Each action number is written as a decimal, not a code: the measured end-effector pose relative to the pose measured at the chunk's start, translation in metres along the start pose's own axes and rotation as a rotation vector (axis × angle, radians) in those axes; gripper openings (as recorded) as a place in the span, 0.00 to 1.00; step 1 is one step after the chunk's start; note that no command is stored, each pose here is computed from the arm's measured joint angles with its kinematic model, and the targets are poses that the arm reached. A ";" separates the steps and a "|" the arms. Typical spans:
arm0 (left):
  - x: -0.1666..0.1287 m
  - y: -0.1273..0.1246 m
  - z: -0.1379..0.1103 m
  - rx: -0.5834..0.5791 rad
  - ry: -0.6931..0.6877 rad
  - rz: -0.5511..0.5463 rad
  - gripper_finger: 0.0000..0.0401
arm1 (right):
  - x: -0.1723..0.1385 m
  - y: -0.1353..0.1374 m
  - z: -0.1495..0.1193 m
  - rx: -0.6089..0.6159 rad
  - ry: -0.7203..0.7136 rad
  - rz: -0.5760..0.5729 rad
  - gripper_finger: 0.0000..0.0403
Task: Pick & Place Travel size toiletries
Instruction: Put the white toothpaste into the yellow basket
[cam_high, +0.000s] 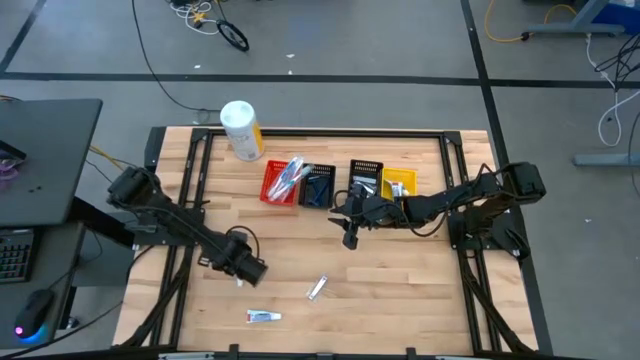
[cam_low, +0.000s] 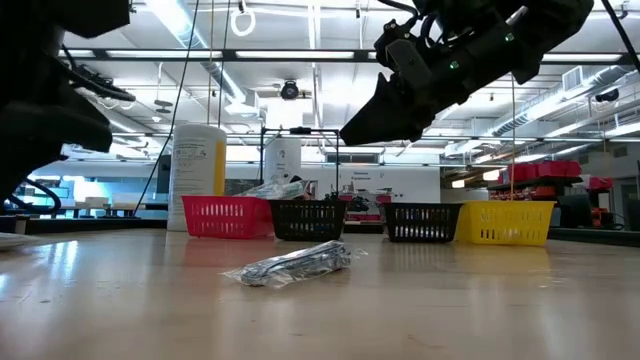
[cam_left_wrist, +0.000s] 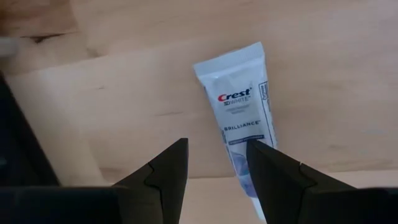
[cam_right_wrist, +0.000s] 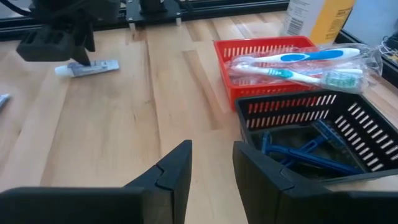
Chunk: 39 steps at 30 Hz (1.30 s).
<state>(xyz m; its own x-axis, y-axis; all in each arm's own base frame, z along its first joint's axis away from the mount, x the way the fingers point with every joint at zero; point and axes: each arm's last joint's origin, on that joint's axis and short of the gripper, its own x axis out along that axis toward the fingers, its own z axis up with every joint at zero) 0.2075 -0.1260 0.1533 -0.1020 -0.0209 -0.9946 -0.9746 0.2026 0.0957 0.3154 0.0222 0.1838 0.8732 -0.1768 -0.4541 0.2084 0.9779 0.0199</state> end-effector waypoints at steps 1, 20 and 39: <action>0.002 0.002 0.001 -0.002 0.005 0.003 0.43 | 0.000 0.000 0.000 0.000 0.001 0.000 0.31; -0.009 -0.010 0.004 0.110 -0.073 -0.074 0.43 | 0.000 0.000 0.000 0.000 0.002 0.002 0.31; 0.013 -0.010 0.012 -0.018 -0.045 -0.150 0.43 | 0.000 0.000 0.000 0.000 0.002 0.001 0.31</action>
<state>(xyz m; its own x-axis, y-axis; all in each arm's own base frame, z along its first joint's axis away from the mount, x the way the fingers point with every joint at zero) 0.2178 -0.1168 0.1387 0.0540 -0.0059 -0.9985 -0.9815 0.1834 -0.0541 0.3151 0.0223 0.1834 0.8727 -0.1751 -0.4557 0.2072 0.9781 0.0210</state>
